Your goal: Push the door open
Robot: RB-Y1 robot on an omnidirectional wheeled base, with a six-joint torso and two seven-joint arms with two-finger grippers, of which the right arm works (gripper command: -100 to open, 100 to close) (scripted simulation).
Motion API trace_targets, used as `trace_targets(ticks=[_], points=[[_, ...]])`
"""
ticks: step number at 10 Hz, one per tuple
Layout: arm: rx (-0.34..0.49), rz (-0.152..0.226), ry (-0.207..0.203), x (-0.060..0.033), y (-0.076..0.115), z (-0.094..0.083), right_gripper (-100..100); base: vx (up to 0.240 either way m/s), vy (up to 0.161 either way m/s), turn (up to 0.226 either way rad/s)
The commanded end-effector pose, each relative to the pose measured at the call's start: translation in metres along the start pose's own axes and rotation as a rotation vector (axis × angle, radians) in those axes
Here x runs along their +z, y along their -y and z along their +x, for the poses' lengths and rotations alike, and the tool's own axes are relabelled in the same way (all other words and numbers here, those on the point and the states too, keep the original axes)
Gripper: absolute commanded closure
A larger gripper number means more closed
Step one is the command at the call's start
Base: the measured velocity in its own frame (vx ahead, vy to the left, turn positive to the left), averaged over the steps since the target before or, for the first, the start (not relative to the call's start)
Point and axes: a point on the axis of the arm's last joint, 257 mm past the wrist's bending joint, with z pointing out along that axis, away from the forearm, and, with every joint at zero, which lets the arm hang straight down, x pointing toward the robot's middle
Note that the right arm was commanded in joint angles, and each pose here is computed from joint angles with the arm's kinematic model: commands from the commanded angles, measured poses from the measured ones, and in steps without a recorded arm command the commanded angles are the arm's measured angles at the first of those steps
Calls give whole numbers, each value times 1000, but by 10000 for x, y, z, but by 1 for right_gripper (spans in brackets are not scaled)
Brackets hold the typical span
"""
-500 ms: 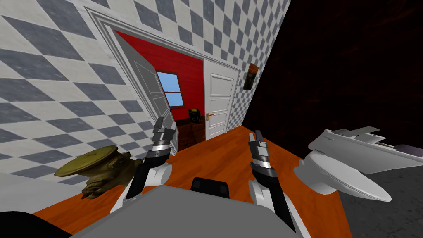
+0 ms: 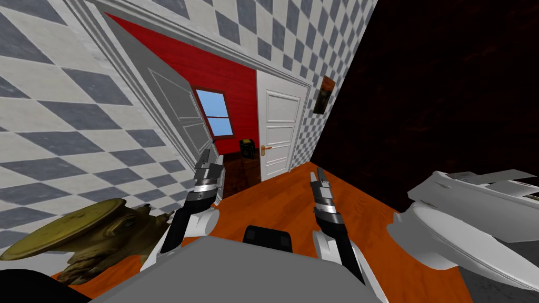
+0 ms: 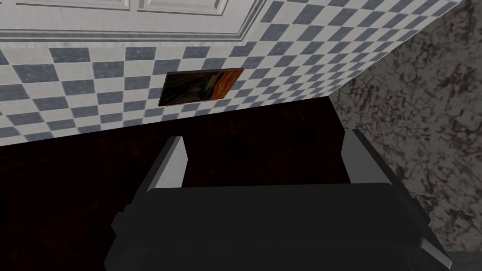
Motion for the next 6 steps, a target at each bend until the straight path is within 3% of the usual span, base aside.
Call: trace_targets(ticks=[1, 6], points=[[21, 26, -31, -37, 130, 136, -100, 238, 20, 21], [77, 101, -114, -181, 434, 542, -100, 211, 3, 18]])
